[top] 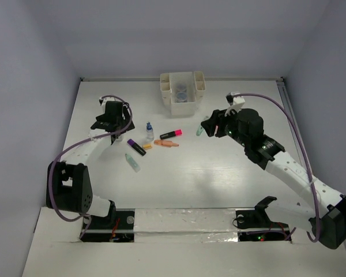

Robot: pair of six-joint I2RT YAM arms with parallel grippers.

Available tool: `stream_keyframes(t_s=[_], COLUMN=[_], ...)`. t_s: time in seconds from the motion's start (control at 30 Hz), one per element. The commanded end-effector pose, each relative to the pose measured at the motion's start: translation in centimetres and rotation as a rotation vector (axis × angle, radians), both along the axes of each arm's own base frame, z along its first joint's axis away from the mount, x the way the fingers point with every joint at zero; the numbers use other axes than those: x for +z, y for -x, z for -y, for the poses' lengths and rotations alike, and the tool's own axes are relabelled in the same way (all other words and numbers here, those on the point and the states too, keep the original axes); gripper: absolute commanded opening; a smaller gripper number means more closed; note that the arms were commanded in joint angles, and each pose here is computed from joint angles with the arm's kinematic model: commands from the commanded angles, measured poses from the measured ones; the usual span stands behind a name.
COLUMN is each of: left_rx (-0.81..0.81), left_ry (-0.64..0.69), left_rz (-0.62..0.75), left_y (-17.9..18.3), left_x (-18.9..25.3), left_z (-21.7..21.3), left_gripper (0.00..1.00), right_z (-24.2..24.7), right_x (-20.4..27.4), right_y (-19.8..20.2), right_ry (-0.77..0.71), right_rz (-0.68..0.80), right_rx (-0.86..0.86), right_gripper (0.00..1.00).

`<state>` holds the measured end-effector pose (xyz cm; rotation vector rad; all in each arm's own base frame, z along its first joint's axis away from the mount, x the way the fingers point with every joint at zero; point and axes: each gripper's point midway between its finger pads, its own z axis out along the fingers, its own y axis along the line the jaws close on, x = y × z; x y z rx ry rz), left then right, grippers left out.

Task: Sort the stationery into containers
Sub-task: Pick up the stationery from the center of the board.

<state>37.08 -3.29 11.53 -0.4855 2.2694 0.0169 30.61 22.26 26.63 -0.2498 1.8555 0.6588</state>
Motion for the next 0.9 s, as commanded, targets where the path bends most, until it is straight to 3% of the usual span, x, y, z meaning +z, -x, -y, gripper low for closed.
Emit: stream_keyframes(t_s=[0.0,0.2,0.4,0.6,0.7,0.77,0.87], left_rx=[0.038,0.124,0.105,0.092,0.098,0.105,0.117], left_ry=[-0.031,-0.118,-0.122,-0.119,-0.125,-0.127,-0.139], left_rz=[0.031,0.007,-0.098,-0.111,-0.107,-0.097,-0.092], left_y=[-1.2,0.1,0.4,-0.4,-0.6,-0.7,-0.9], left_x=[1.4,1.0,-2.5,-3.0,-3.1,-2.9,-2.7], left_z=[-0.7,-3.0,-2.6,-2.3,-2.4,-2.5,-2.7], left_gripper=[0.71,0.72,0.76,0.78,0.74,0.66,0.64], right_z=[-0.2,-1.2,-1.2,-1.2,-1.3,-1.4,-1.5], right_x=[-0.3,-0.5,0.2,0.3,0.4,0.3,0.3], right_y=[0.6,1.1,1.4,1.7,1.8,1.8,1.9], right_ry=[-0.004,-0.021,-0.038,-0.040,-0.046,-0.046,-0.047], right_rz=[0.007,-0.014,0.004,0.003,0.007,0.004,0.003], right_rx=[0.023,0.081,0.090,0.097,0.104,0.110,0.113], right_gripper=[0.62,0.65,0.66,0.71,0.71,0.71,0.71])
